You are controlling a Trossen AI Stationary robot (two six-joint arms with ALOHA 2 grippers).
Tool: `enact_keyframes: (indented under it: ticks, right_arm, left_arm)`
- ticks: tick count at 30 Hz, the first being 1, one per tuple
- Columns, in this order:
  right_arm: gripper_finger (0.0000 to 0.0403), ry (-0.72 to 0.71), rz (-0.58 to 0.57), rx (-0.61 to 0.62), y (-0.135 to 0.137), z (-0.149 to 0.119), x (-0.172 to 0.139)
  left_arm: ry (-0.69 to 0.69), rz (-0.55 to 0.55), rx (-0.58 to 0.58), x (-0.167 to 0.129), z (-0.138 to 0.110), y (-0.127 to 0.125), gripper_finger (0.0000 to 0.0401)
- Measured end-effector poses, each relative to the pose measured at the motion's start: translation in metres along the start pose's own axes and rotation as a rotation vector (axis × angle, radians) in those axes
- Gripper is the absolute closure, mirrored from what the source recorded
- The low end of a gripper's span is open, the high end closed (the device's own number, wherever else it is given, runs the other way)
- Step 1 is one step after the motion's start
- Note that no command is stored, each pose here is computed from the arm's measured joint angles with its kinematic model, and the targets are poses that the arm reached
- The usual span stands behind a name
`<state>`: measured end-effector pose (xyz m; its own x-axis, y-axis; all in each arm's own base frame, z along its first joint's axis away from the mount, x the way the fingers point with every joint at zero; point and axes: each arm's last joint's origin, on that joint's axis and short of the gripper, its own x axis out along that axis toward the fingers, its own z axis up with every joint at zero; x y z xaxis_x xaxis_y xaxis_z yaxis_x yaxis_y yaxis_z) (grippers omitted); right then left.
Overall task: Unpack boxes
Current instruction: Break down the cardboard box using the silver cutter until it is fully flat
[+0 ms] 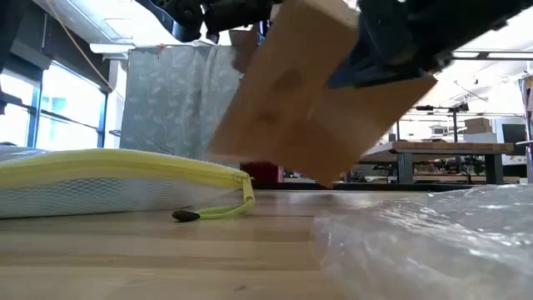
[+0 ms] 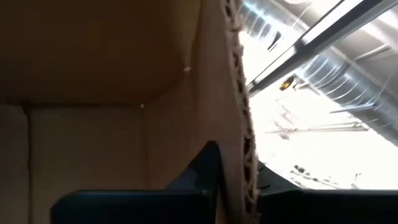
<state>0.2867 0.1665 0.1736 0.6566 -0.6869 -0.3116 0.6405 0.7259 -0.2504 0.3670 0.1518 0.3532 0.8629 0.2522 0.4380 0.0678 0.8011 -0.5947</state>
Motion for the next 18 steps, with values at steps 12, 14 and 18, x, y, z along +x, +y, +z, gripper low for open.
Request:
enact_keyframes:
  ticks: [12, 14, 18]
  right_arm:
    - [0.0104, -0.242, -0.034, -0.043, -0.016, 0.032, -0.062]
    - [0.0108, -0.256, -0.006, -0.054, -0.025, 0.035, -0.075]
    - [0.0117, -0.297, 0.070, -0.060, -0.043, 0.045, -0.107]
  left_arm:
    - [-0.019, 0.002, -0.106, 0.002, -0.017, -0.018, 0.0401]
    - [-0.033, 0.008, -0.098, 0.006, -0.025, -0.028, 0.0401]
    - [0.019, -0.046, -0.093, 0.017, -0.040, -0.036, 0.0401]
